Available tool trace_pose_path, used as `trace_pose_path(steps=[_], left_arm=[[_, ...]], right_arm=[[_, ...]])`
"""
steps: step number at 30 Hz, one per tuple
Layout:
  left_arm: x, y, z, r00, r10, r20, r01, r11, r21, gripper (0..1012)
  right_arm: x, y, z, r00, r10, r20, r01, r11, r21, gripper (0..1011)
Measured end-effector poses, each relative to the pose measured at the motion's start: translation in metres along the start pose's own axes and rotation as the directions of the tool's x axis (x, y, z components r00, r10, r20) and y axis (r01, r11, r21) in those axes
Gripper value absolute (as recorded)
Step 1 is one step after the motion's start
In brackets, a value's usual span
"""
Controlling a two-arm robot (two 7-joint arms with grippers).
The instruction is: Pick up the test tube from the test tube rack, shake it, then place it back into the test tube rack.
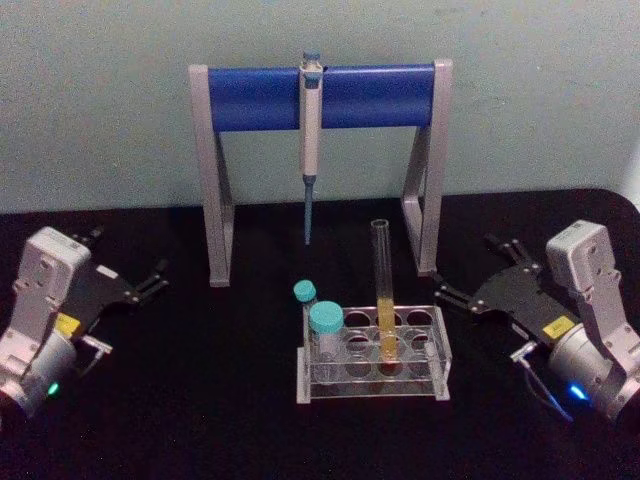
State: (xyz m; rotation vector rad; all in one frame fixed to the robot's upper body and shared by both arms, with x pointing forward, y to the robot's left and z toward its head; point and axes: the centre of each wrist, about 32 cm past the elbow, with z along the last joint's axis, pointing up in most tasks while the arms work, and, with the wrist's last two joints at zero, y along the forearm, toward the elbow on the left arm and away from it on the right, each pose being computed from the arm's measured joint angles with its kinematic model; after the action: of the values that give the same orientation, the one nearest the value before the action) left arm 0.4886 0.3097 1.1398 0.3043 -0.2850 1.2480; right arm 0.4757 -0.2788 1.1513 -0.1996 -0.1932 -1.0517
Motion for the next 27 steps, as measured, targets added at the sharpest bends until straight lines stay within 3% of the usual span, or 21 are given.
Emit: trace_pose_path(steps=[12,27], left_arm=[[0.0,0.0,0.0,1.0,0.0,0.0,0.0,1.0,0.0,1010],[0.0,0.0,0.0,1.0,0.0,0.0,0.0,1.0,0.0,1009]], right_arm=[[-0.013,0.013,0.008,0.991,0.12,-0.061,-0.119,0.993,0.024,1000],[-0.016,0.029,0.017,0.969,0.201,-0.141,-0.201,0.979,0.016,1000]])
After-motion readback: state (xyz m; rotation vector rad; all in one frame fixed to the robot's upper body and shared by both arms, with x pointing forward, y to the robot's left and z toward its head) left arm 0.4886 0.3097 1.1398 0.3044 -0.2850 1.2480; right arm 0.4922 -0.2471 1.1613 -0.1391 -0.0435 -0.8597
